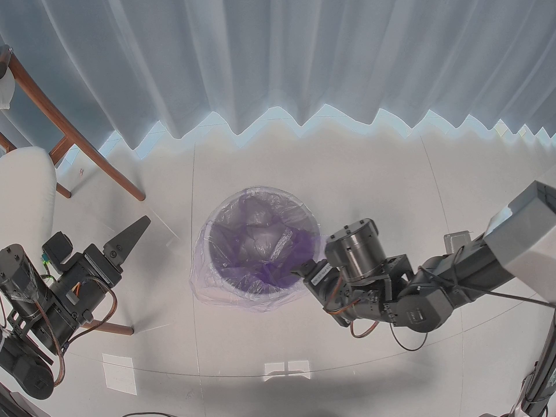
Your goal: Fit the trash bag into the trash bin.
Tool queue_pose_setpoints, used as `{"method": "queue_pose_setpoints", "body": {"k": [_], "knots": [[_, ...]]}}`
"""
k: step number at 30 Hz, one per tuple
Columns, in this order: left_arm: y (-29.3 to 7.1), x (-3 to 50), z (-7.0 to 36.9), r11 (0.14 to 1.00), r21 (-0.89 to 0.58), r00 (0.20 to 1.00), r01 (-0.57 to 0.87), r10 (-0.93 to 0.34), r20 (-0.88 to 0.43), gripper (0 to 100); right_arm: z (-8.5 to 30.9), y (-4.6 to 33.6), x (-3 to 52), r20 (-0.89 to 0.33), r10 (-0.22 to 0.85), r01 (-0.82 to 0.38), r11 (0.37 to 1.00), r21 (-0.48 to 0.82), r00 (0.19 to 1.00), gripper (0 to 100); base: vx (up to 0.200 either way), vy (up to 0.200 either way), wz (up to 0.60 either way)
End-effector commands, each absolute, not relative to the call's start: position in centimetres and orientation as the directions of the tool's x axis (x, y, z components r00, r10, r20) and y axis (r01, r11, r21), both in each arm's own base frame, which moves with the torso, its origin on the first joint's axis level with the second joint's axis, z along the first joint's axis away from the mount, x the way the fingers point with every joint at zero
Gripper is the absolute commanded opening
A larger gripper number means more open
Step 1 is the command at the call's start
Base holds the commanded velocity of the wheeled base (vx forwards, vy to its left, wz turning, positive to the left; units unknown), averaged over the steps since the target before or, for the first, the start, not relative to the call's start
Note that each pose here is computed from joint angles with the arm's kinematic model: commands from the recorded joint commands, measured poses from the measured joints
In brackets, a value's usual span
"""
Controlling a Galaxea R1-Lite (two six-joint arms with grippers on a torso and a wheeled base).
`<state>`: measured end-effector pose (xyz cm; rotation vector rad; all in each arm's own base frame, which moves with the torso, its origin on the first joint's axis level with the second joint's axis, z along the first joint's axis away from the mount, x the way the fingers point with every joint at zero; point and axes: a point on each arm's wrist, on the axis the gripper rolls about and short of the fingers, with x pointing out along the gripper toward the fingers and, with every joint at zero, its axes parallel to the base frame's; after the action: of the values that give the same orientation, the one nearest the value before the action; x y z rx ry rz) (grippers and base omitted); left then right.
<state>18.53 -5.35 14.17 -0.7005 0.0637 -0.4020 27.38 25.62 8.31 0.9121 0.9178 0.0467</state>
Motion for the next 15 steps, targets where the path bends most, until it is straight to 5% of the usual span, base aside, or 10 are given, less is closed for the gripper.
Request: {"method": "queue_pose_setpoints", "body": {"k": [1,15], "knots": [[-5.2,17.9,13.5,0.7,-0.643,0.927,0.312,-0.372,0.044,100,5.6,29.6,28.1,-0.696,0.401,0.339,0.66,0.671,0.596,100,0.0,0.0,0.0],[-5.6,17.8,13.4,0.7,-0.644,0.927,0.308,-0.373,0.038,100,2.7,31.4,33.9,-0.717,0.306,0.406,0.657,0.635,0.626,100,0.0,0.0,0.0]]}}
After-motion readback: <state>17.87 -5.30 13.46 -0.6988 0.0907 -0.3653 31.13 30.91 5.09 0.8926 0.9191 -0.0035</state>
